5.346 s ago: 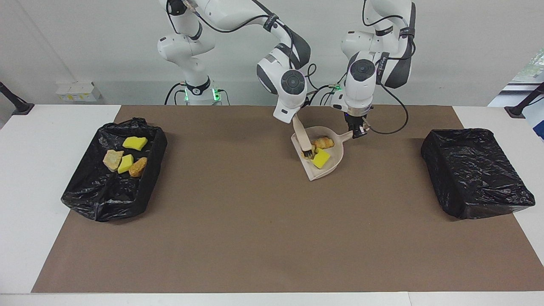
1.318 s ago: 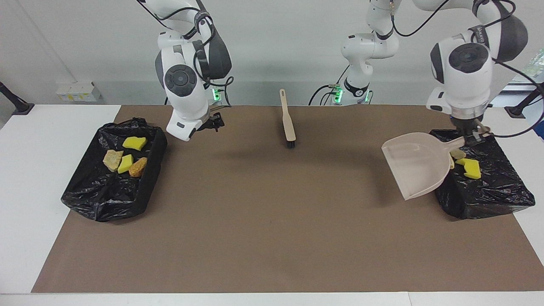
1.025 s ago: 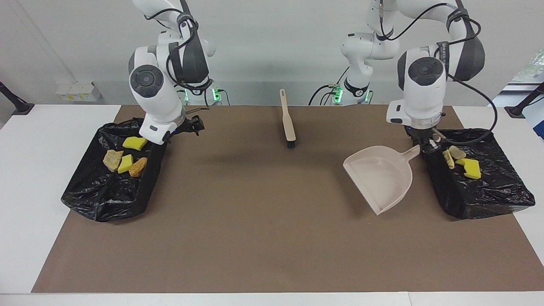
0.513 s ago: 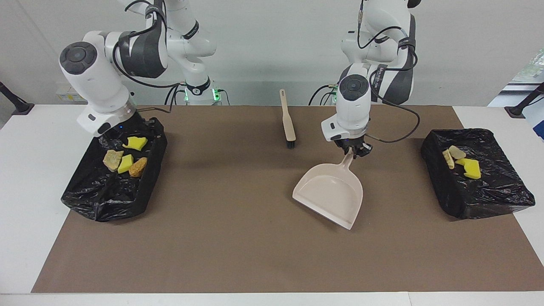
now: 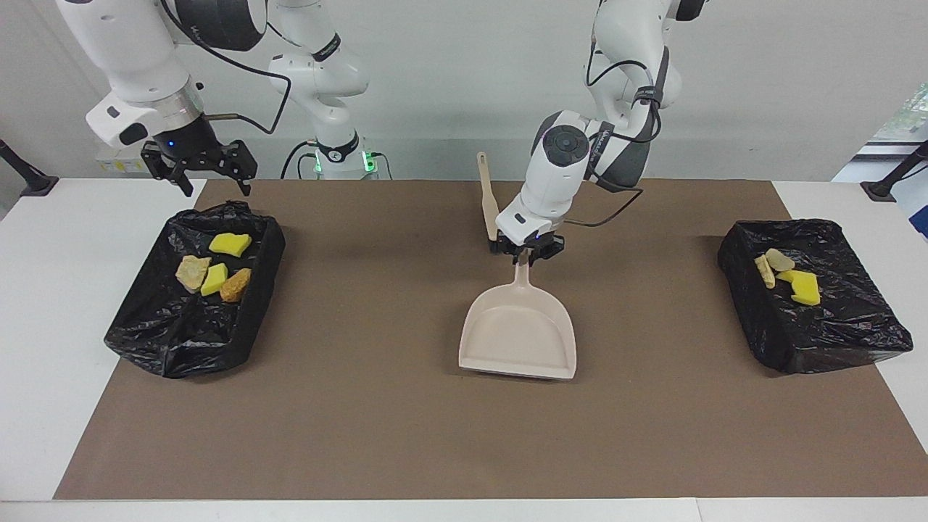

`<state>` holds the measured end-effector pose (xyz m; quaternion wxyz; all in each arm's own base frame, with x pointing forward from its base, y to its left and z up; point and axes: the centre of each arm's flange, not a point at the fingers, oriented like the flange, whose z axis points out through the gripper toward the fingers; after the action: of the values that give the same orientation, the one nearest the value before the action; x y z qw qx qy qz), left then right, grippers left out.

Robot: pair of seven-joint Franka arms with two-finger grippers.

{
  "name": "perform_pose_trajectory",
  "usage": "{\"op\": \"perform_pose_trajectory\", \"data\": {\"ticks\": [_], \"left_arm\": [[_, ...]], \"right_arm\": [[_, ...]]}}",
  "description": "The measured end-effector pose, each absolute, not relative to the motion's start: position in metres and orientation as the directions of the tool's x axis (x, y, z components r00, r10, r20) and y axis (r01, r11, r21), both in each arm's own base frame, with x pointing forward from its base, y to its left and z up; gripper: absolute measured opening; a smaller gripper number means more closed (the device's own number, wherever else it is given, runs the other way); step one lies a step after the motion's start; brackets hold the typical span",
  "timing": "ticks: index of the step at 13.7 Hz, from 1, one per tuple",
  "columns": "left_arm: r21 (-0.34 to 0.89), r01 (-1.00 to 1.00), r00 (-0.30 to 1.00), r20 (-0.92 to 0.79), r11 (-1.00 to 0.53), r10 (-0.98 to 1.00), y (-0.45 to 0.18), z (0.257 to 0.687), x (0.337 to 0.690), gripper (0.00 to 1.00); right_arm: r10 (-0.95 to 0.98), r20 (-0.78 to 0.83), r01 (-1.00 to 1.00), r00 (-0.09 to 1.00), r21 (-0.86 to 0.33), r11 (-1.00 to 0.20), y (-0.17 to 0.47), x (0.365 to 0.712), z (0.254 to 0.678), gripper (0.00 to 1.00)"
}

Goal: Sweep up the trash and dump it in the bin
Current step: 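Place the dustpan on the mat center with the left gripper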

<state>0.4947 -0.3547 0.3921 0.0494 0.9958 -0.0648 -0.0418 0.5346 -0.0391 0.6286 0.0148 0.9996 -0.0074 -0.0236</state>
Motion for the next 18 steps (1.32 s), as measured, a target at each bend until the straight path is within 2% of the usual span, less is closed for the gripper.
{"op": "perform_pose_trajectory", "data": {"ticks": [3, 11, 17, 18], "left_arm": [[0.096, -0.137, 0.984, -0.098, -0.986, -0.146, -0.379, 0.381, 0.478, 0.31], [0.08, -0.162, 0.977, -0.125, -0.984, -0.171, -0.391, 0.364, 0.463, 0.31], [0.084, -0.126, 0.985, -0.107, -0.988, -0.135, -0.374, 0.381, 0.476, 0.97], [0.091, -0.102, 0.99, -0.093, -0.991, -0.111, -0.362, 0.391, 0.484, 1.0]], "right_arm": [[-0.107, -0.023, -0.107, 0.994, 0.01, -0.994, -0.035, 0.536, 0.636, 1.0], [-0.12, 0.004, -0.119, 0.993, -0.026, -0.993, -0.009, 0.541, 0.637, 1.0], [-0.061, 0.004, -0.061, 0.998, -0.002, -0.998, -0.005, 0.542, 0.635, 1.0], [-0.052, 0.002, -0.052, 0.999, -0.001, -0.999, -0.007, 0.542, 0.635, 1.0]]}}
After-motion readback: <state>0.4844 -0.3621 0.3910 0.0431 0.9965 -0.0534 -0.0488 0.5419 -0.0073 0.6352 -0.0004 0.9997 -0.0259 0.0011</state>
